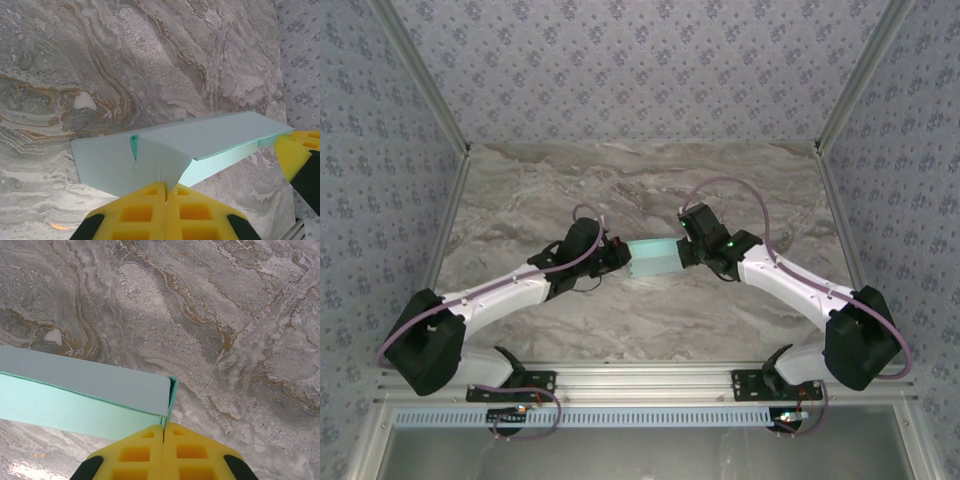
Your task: Fold the paper box
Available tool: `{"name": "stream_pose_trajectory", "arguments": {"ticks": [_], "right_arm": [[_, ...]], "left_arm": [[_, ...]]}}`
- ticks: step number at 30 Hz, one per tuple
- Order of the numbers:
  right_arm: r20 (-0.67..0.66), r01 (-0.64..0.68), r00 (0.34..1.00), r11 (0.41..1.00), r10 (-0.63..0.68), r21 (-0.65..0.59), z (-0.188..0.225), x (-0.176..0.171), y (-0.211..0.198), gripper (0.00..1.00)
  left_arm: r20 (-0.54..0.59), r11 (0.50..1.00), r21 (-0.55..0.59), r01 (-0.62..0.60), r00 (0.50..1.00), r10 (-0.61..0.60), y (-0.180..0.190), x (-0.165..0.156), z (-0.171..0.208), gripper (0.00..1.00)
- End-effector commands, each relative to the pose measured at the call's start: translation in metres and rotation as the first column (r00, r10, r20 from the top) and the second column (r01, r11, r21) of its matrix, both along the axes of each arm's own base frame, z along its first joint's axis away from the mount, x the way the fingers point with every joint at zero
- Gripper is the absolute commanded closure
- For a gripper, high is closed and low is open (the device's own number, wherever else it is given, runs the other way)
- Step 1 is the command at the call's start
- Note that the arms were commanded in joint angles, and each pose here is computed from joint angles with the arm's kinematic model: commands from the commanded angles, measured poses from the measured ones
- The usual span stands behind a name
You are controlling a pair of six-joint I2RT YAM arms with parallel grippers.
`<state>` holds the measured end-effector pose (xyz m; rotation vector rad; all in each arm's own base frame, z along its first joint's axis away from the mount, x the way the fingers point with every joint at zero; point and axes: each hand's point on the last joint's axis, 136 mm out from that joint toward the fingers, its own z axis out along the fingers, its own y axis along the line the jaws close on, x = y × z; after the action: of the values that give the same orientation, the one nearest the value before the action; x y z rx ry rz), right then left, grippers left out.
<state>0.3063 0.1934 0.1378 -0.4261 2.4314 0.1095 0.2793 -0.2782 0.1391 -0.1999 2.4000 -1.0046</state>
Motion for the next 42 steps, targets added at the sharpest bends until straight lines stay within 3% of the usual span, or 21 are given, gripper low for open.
{"name": "stream_pose_trajectory", "arguments": {"ticks": [1,42], "right_arm": [[-0.070,-0.019,0.997,1.000,0.018,-0.021,-0.017,-0.018,-0.001,1.00],[-0.078,-0.040,0.996,0.999,0.040,0.002,-0.011,-0.022,0.005,1.00]], "left_arm": [[0.010,0.995,-0.093,-0.025,1.000,0.026,-0.006,0.000,0.016,1.00],[-0.109,0.975,-0.136,-0.178,0.980,0.164,0.005,0.006,0.004,1.00]]}}
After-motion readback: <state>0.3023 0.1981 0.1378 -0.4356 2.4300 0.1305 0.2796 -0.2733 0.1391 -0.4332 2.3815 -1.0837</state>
